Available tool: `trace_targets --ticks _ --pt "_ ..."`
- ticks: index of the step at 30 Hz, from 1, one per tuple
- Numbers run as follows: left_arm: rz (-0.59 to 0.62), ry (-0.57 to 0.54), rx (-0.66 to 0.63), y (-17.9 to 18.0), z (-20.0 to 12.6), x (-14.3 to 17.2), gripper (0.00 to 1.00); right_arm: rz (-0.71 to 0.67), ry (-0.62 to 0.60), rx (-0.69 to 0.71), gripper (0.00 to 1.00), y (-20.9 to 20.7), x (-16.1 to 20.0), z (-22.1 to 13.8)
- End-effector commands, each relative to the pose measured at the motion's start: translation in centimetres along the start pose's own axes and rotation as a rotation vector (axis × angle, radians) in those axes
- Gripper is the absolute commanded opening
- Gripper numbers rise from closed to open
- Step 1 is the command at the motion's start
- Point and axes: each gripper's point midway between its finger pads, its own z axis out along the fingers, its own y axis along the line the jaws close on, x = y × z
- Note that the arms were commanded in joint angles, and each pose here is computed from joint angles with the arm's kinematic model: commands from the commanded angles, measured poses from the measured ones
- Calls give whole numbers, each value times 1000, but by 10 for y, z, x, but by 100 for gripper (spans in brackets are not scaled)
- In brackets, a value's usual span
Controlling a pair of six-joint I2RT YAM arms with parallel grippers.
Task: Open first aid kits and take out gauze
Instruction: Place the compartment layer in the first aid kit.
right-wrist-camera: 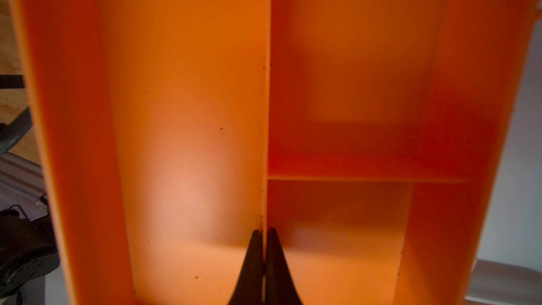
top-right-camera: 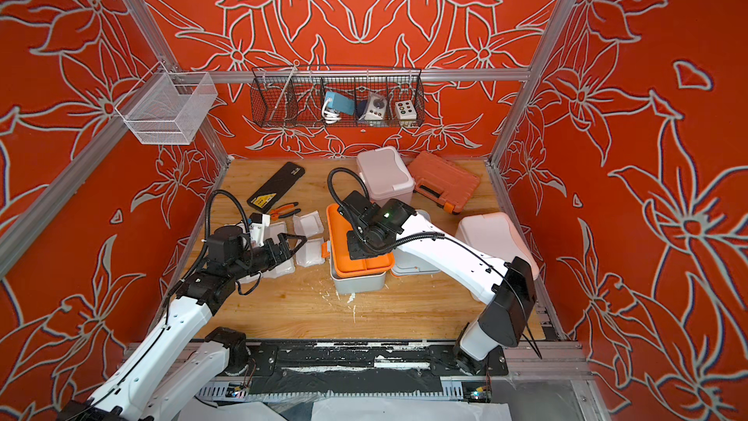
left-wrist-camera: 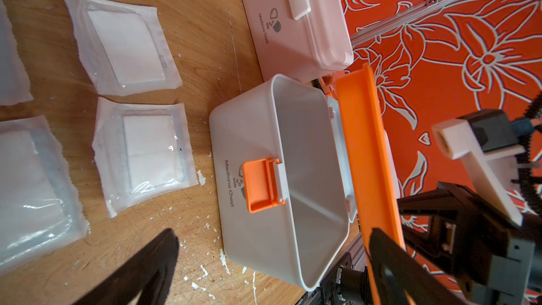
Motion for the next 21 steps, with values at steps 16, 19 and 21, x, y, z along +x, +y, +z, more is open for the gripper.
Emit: trace_targets --ticks 16,19,21 --pt "18 -18 37 -2 -7 -6 98 38 41 201 0 1 4 29" --pt "18 -18 35 -2 -7 -7 98 41 45 206 0 3 5 34" --pt "18 -19 35 -2 -7 -7 98 43 44 212 0 3 3 36"
